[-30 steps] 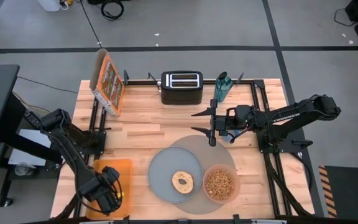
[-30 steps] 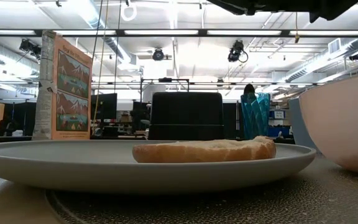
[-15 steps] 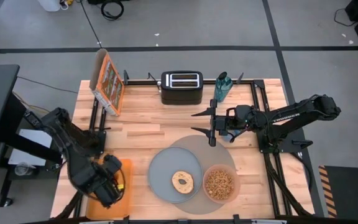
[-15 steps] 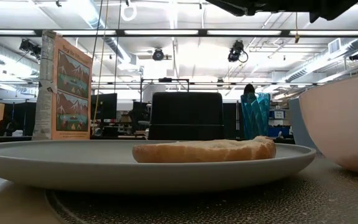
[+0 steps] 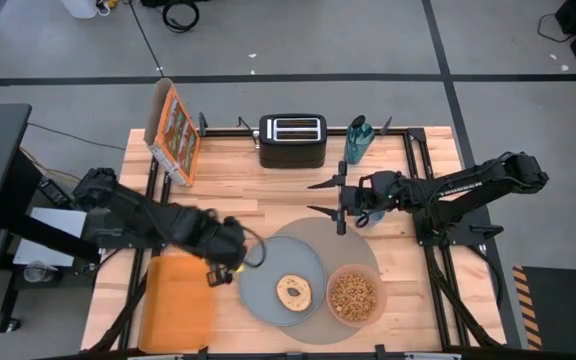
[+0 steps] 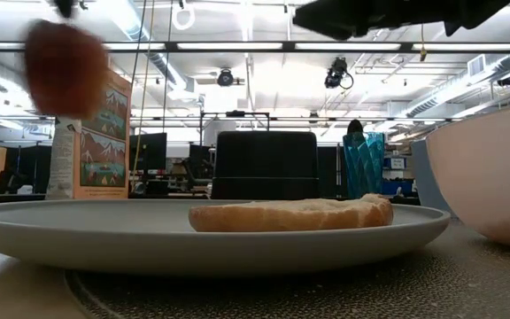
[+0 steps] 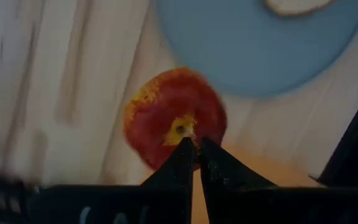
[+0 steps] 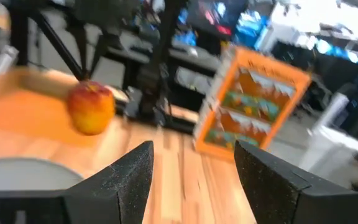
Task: Arrange a breakfast setting
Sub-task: Put the apple from the orange bin on the blue plate on the brown placemat
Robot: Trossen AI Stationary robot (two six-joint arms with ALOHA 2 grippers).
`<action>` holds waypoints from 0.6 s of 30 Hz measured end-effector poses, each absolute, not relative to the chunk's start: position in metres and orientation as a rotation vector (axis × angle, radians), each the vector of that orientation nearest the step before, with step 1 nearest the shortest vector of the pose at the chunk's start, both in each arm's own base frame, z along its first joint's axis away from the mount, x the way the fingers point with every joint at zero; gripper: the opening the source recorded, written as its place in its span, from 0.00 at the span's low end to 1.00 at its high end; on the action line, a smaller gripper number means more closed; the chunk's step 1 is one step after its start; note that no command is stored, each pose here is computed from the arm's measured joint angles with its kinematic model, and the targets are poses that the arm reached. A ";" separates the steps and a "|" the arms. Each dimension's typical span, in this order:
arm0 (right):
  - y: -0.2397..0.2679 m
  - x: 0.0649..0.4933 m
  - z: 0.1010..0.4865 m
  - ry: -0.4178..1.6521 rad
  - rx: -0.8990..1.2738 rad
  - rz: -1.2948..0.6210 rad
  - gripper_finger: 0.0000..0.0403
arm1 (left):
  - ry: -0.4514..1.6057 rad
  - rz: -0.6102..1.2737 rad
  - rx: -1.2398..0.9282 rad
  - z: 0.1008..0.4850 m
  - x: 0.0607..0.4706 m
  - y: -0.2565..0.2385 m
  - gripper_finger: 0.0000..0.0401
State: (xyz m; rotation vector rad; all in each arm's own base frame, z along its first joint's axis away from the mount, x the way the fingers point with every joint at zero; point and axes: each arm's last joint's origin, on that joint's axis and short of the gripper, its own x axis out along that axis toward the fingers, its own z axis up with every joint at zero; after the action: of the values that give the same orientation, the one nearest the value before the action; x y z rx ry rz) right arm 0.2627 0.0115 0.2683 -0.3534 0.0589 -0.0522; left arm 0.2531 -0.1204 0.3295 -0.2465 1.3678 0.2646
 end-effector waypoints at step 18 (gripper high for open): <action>0.043 0.249 0.263 0.182 -0.272 -0.171 0.58 | 1.349 -0.116 0.131 0.281 0.327 -0.095 0.05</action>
State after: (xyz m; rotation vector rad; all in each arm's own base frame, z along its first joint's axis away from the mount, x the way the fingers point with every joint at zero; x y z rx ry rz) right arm 0.2487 0.0431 0.2635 -0.2723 0.1819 -0.1705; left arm 0.3265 -0.0954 0.2810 0.1312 1.3492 -0.1159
